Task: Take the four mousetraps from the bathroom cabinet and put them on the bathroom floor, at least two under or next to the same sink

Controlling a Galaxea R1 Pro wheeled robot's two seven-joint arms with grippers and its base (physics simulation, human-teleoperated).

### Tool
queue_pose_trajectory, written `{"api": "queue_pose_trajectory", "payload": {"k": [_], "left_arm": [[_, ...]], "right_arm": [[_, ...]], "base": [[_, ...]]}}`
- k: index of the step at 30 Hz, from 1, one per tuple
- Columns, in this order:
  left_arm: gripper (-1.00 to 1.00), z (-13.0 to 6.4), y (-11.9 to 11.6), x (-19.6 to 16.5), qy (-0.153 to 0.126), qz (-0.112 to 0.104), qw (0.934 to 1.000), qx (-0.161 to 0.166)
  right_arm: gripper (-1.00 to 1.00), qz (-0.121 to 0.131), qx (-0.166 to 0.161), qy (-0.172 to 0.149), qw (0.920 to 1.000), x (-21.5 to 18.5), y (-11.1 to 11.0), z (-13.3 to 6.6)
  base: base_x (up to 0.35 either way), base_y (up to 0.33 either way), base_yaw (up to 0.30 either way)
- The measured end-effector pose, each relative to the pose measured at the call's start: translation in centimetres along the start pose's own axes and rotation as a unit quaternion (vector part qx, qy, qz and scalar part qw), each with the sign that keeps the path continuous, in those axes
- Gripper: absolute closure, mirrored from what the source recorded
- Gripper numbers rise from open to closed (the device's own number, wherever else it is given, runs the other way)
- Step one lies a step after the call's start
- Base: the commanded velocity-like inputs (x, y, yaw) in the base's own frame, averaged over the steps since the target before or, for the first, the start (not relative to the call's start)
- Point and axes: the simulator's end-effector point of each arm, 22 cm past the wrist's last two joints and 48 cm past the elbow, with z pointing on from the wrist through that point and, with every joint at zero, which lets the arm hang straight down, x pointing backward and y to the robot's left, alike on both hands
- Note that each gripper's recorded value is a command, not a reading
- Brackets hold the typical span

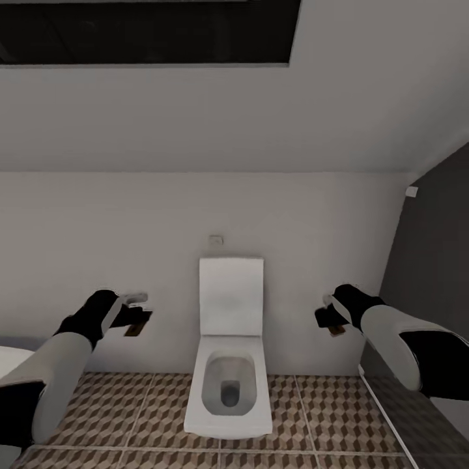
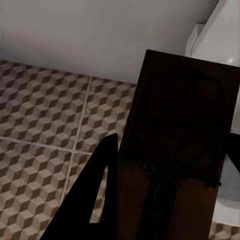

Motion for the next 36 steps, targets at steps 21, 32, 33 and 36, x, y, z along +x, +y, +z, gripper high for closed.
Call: {"api": "queue_pose_trajectory", "payload": {"k": [21,32,33,36], "left_arm": [[1.0,6.1,1.2,8.8,-0.007,-0.003,0.9999,-0.008],[1.0,7.1,1.6,11.9,-0.008,-0.003,0.9999,-0.011],[1.0,7.2,1.6,12.0,-0.007,-0.003,0.9999,-0.011],[1.0,7.2,1.5,12.1,-0.006,-0.004,0.9999,-0.01]], "right_arm": [[1.0,0.007,-0.033,0.004,0.9994,12.1,3.5,7.5],[1.0,0.002,-0.041,0.022,0.9989,18.6,4.6,9.7],[1.0,0.003,-0.041,0.023,0.9989,18.7,4.7,9.7],[1.0,0.008,-0.044,0.022,0.9988,18.7,4.9,9.7]], "base": [[0.0,0.0,0.0],[0.0,0.0,0.0],[0.0,0.0,0.0],[0.0,0.0,0.0]]}}
